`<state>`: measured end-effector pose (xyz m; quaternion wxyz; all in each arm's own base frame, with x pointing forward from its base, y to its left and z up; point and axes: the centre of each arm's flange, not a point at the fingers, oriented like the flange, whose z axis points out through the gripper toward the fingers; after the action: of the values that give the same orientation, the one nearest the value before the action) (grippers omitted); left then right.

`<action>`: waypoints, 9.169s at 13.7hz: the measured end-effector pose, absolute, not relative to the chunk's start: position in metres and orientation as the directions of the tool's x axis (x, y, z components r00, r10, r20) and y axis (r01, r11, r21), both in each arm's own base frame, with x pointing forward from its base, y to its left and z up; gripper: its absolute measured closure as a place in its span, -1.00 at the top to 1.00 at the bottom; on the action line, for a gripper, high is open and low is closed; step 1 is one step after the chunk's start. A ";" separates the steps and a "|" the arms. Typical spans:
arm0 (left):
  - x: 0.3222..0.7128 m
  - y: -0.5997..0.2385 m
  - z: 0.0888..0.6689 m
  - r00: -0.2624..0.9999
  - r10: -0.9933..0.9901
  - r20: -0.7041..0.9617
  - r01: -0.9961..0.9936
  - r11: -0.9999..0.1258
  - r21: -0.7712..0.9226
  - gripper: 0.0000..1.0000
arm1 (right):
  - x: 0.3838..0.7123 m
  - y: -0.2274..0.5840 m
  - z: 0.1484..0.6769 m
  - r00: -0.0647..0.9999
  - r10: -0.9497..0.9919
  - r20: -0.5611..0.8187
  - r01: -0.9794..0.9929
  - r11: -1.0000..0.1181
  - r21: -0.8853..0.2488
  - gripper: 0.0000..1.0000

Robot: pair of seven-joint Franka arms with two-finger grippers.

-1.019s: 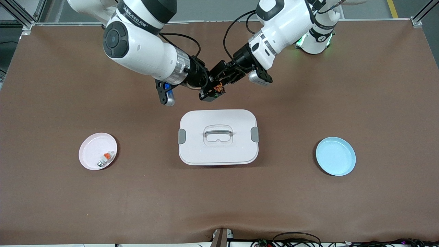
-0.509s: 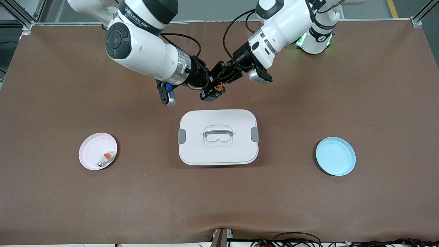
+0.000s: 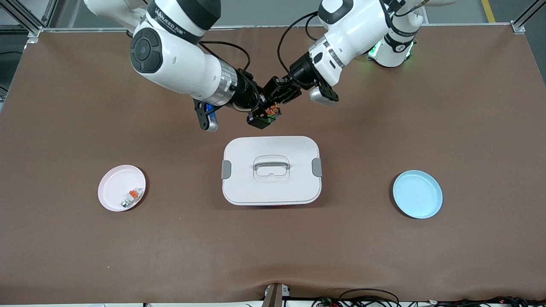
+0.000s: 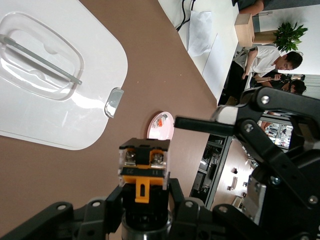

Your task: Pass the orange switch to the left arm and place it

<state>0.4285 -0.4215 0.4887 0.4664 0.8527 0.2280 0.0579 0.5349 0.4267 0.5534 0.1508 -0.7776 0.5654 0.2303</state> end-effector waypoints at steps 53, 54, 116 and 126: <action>0.565 0.125 0.556 0.959 0.258 0.116 0.238 -0.957 0.166 -0.28 | 0.584 -0.019 0.637 0.993 0.033 -0.110 0.032 -0.999 -0.011 1.00; 0.568 0.125 0.549 0.962 0.251 0.105 0.232 -0.958 0.166 -0.28 | 0.585 -0.016 0.637 0.993 0.034 -0.110 0.034 -0.999 -0.006 1.00; 0.669 -0.019 0.191 0.090 0.996 0.013 0.995 -0.091 0.048 0.75 | 0.560 -0.043 0.663 0.982 -0.186 -0.043 -0.188 -0.981 -0.044 1.00; 0.681 0.015 0.277 0.199 0.979 0.031 0.978 -0.201 0.048 1.00 | 0.558 -0.039 0.668 0.989 -0.144 -0.036 -0.145 -0.989 -0.037 1.00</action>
<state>0.6809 0.0146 0.2767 0.0088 0.7744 0.6321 0.0270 0.5579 -0.0394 0.6684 0.0197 -0.9970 0.0726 0.0165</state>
